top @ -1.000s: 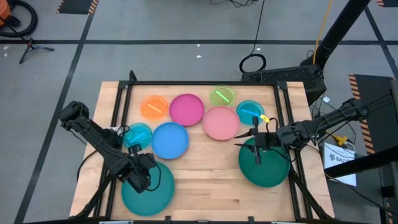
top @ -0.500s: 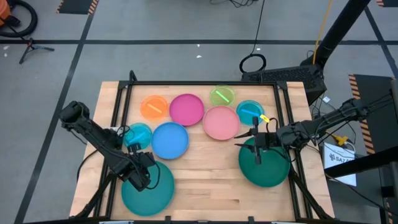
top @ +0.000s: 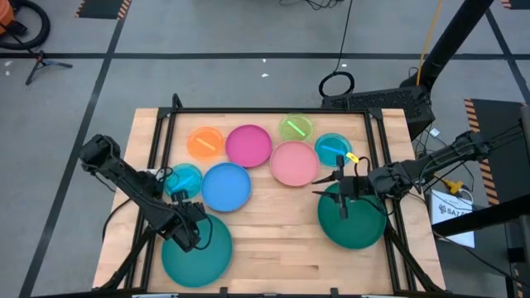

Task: Stack plastic plates
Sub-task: Stack the green plate on top of the dark green plate

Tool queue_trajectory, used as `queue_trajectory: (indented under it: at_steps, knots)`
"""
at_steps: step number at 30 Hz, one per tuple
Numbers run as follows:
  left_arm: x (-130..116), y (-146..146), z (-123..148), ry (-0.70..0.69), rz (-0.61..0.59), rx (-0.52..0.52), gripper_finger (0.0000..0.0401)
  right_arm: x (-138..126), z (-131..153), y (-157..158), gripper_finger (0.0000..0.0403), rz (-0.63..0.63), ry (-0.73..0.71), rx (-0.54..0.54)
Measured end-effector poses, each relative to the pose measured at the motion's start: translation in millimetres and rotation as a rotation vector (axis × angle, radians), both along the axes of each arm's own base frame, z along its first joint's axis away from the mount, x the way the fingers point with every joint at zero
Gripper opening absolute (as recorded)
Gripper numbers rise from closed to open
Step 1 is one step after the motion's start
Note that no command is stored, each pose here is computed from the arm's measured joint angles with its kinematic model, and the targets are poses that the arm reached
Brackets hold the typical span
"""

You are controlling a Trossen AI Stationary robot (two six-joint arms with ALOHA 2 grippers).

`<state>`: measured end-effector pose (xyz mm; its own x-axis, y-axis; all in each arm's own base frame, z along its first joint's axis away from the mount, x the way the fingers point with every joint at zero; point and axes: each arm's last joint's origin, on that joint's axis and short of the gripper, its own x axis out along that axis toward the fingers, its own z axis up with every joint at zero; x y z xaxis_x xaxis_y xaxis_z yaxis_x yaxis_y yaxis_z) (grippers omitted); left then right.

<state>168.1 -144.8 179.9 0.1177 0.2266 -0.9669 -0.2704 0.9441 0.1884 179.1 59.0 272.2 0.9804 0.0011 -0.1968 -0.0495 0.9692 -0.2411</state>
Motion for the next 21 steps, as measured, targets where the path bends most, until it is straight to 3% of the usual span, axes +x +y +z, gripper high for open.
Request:
queue_trajectory:
  at_steps: [21]
  knots:
    - [-7.4,8.2,-31.5,-0.05,0.035,-0.017,0.0154,0.0,0.0,0.0,0.0105,0.0,0.0,0.0]
